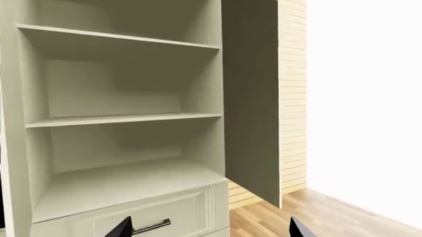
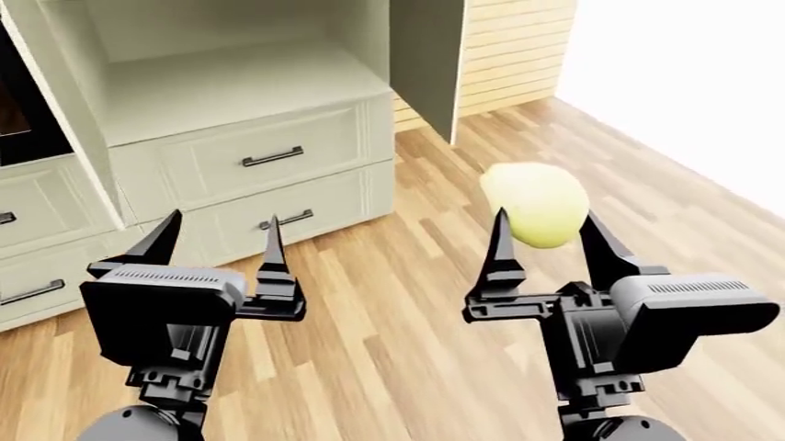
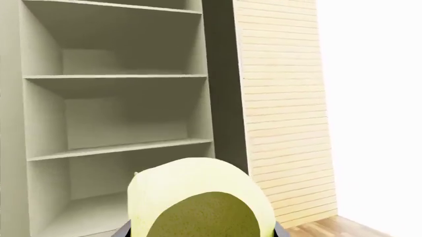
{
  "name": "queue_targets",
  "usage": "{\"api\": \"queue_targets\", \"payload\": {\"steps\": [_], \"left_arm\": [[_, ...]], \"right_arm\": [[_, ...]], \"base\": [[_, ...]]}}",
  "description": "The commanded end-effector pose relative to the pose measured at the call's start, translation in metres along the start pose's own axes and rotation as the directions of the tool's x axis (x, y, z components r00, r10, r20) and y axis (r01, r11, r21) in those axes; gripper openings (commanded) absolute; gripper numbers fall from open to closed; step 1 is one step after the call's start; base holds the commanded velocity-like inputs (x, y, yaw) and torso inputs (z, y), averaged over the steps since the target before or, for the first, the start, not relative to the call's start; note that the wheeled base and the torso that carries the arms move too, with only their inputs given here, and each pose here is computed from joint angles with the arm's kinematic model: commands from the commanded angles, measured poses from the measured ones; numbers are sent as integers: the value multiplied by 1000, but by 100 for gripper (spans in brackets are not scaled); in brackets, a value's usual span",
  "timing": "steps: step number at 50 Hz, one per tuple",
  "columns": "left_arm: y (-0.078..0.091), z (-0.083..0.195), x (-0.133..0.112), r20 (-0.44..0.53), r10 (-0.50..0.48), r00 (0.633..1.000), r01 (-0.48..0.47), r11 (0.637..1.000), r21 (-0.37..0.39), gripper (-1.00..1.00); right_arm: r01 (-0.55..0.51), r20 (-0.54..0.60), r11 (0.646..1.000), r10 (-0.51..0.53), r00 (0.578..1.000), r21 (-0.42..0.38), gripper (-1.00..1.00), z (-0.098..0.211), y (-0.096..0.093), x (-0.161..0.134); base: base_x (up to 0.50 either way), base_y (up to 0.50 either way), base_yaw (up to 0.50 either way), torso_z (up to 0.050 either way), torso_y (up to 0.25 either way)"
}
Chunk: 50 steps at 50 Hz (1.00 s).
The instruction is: Pick the pear from the counter and place it in the cabinet.
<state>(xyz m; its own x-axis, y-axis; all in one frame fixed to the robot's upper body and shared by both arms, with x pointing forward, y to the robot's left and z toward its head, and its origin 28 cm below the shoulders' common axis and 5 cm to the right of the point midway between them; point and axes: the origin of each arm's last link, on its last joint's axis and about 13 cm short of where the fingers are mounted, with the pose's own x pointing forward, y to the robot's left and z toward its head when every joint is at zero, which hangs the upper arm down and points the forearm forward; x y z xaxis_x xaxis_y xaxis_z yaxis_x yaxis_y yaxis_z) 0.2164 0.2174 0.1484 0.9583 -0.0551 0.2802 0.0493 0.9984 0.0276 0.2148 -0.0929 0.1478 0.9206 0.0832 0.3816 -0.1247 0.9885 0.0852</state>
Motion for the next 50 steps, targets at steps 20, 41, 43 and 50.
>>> {"api": "queue_targets", "payload": {"steps": [20,41,43,50], "left_arm": [[0,-1,0,-2,-1,1000,1,1000,4,100],[1,-1,-1,2,9,1000,-9,1000,5,100],[2,-1,-1,2,9,1000,-9,1000,5,100],[2,0,-1,3,10,1000,-10,1000,8,100]], "right_arm": [[-11,3,999,11,1000,-34,-100,-3,-1,0],[-39,17,995,41,999,-87,-100,-3,3,-1],[-38,17,995,40,999,-88,-100,-2,3,-1],[-36,15,996,38,999,-86,-100,-2,3,-2]], "base": [[450,-218,0,0,1],[360,-162,290,0,0],[307,-120,375,0,5],[297,-109,388,0,0]]}}
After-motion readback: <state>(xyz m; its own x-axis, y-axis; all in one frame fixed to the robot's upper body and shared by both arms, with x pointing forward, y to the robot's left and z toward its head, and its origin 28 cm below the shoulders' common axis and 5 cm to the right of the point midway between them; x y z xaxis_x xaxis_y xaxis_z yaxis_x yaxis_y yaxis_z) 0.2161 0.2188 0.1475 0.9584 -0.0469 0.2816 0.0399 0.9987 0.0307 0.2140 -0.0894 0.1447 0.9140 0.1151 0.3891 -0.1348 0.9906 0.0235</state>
